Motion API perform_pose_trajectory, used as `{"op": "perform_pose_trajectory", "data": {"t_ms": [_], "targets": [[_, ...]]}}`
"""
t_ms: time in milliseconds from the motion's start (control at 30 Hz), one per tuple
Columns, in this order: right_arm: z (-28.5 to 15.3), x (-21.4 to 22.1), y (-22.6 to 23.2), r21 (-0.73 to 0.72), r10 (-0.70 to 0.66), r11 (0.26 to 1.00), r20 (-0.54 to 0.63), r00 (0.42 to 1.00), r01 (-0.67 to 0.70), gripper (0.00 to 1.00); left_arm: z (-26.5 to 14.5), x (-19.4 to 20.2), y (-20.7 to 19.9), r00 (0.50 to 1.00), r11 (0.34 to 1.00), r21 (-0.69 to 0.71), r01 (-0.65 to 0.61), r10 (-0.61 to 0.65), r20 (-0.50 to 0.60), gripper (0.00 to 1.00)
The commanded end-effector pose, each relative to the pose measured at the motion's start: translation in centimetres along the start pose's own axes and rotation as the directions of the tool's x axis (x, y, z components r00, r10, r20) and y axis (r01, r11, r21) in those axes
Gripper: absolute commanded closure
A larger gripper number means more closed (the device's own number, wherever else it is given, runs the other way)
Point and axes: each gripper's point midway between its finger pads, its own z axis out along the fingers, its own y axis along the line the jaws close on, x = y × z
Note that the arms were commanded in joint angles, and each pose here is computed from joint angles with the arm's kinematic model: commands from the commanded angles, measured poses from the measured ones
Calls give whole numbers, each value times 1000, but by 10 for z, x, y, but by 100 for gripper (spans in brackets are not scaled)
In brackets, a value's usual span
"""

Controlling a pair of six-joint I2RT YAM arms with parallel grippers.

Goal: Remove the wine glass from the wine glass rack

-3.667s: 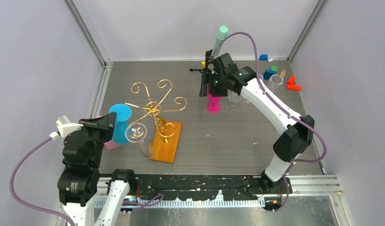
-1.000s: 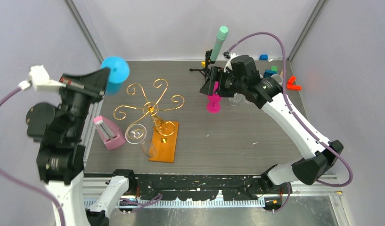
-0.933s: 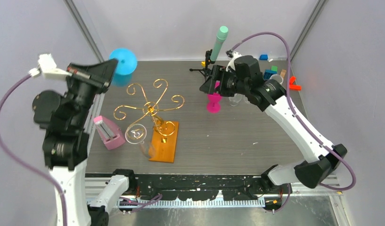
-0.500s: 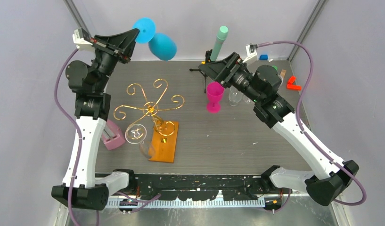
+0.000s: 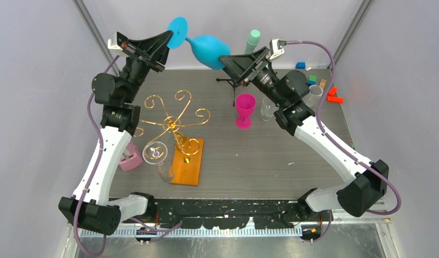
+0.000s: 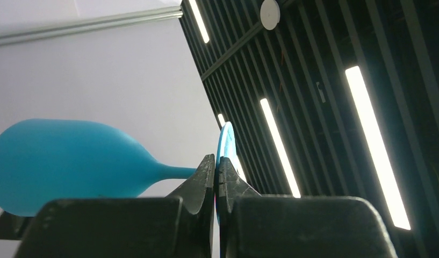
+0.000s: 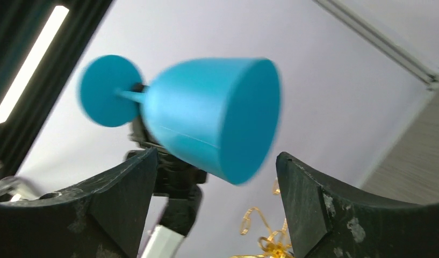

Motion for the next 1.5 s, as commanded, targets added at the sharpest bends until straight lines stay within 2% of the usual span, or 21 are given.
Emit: {"op": "perform_pose_trajectory", "data": {"t_ms": [0,167,233,300,433,500,633,800,900,933,1067,1167,1200,1333,1467], "targets": [[-17,-17,95,-364,0,931,46,999,17,15,-2,15,-19,998,996,77,45,-42,-49,100],[-24,-15,106,-421,6,907,34,999,8,21,-1,17,-17,997,995,76,66,-61,-57,100],[-26,-14,109,-433,0,901,30,1000,12,30,-2,17,-16,996,995,76,70,-66,-58,100],[-26,-13,111,-439,1,898,21,1000,9,45,-2,18,-16,996,994,78,73,-69,-60,100],[-26,-15,114,-435,29,900,7,1000,-23,68,-6,20,-16,998,997,63,50,-47,-51,99],[-26,-15,116,-434,29,900,1,1000,-26,78,-7,20,-10,998,999,32,39,-37,-46,93],[-26,-16,117,-422,28,906,3,1000,-24,98,-8,22,-5,998,1000,17,24,-23,-57,65],[-25,-25,106,-336,-3,942,75,997,28,100,-10,28,-25,992,992,50,-115,117,-49,32],[-27,-33,83,-173,-96,978,132,987,118,100,-15,29,-29,977,977,27,-213,214,-23,18],[-30,-41,80,-124,-149,977,176,973,171,100,-17,28,-27,971,971,13,-237,237,-14,16],[-38,-58,48,130,-287,955,197,937,266,100,-27,24,-15,940,940,-38,-339,340,10,14],[-49,-59,12,323,-368,893,122,922,314,100,-34,22,-2,897,892,-108,-440,442,-5,14],[-54,-56,1,376,-399,858,63,915,349,100,-37,21,2,879,870,-135,-475,477,-16,14],[-76,-46,-25,488,-449,752,-112,886,443,100,-49,17,18,781,750,-233,-619,618,-88,14],[-101,-44,-45,573,-470,636,-243,848,517,100,-66,8,39,707,634,-339,-695,688,-165,14]]}}
